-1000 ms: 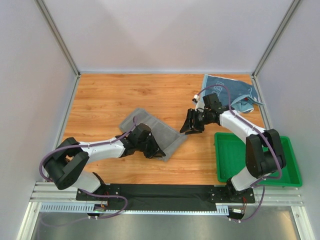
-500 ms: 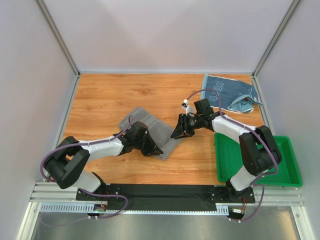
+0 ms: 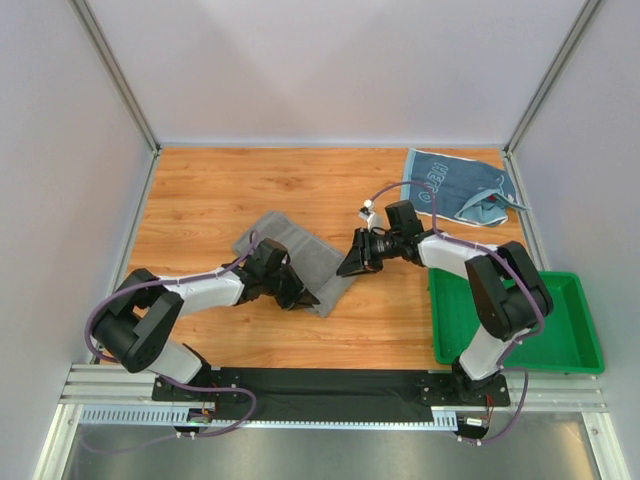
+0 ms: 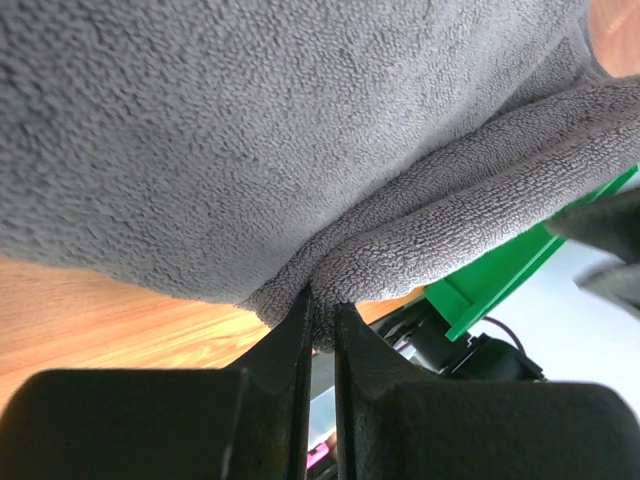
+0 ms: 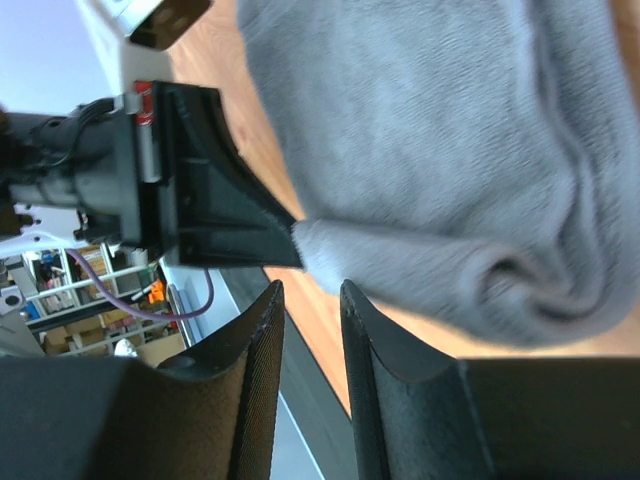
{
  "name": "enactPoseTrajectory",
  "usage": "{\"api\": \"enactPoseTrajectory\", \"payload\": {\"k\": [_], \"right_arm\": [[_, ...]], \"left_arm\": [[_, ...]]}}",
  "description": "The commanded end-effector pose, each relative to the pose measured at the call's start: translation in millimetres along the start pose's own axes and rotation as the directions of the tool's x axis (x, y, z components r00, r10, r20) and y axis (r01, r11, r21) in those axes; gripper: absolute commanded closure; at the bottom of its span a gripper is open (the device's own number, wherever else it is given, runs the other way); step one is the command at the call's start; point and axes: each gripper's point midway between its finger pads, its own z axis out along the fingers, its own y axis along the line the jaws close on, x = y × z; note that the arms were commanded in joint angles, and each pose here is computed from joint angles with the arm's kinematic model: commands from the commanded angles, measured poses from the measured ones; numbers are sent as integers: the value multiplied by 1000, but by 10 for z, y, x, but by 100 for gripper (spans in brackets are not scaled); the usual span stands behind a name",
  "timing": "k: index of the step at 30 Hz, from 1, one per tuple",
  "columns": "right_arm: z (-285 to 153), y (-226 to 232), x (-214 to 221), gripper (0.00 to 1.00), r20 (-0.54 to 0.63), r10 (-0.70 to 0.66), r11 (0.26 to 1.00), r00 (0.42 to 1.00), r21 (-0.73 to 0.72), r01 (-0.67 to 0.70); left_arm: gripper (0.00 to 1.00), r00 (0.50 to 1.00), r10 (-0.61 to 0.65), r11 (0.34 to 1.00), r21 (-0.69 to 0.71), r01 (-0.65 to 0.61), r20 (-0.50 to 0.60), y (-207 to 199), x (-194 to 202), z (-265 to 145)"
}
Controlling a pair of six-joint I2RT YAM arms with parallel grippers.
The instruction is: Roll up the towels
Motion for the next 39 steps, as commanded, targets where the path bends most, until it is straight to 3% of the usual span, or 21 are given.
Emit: {"api": "enactPoseTrajectory", "payload": {"k": [1, 6, 11, 14, 17, 18, 21, 24, 27, 31, 32, 35, 36, 39], "right_arm": [[158, -79, -162, 70, 15, -11, 1000, 1000, -14, 11], [369, -451, -186, 71, -14, 73, 996, 997, 49, -72], [432, -529, -210, 71, -4, 81, 995, 997, 49, -81], [437, -581, -208, 71, -1, 83, 994, 997, 68, -83], [442, -608, -190, 71, -2, 84, 993, 996, 78, -84], [441, -618, -185, 71, -3, 83, 993, 997, 83, -83], [443, -616, -179, 71, -6, 80, 993, 997, 84, -80], [438, -608, -187, 71, -5, 70, 994, 998, 82, -70], [443, -580, -210, 71, -2, 61, 995, 998, 79, -60], [443, -579, -164, 71, -17, 77, 993, 997, 89, -75], [445, -564, -176, 71, -16, 72, 994, 997, 86, -70], [463, -551, -178, 71, -19, 69, 994, 997, 88, -67], [461, -544, -183, 71, -18, 67, 994, 998, 87, -66], [464, -548, -191, 71, -19, 65, 994, 998, 89, -63]], "left_arm": [[94, 1000, -14, 998, -62, 15, 5, 201, -46, 39], [94, 1000, -22, 998, -61, 22, -1, 210, -52, 52], [90, 1000, -26, 998, -59, 26, 10, 260, -46, 28], [80, 999, -18, 998, -59, 20, 29, 293, -54, -4], [56, 998, 21, 995, -96, -15, 56, 357, -78, -73], [52, 996, 48, 994, -97, -41, 69, 349, -90, -120], [47, 987, 107, 982, -170, -86, 123, 395, -155, -235], [46, 947, 252, 944, -265, -195, 201, 305, -233, -464], [47, 850, 455, 861, -375, -343, 266, 103, -291, -666], [47, 661, 687, 715, -441, -542, 303, -376, -282, -772], [47, 596, 757, 645, -446, -620, 266, -451, -183, -733], [48, 489, 844, 534, -439, -723, 221, -684, -24, -556], [48, 439, 882, 467, -442, -766, 171, -685, 18, -453], [48, 362, 924, 380, -416, -826, 125, -821, 139, -247]]}}
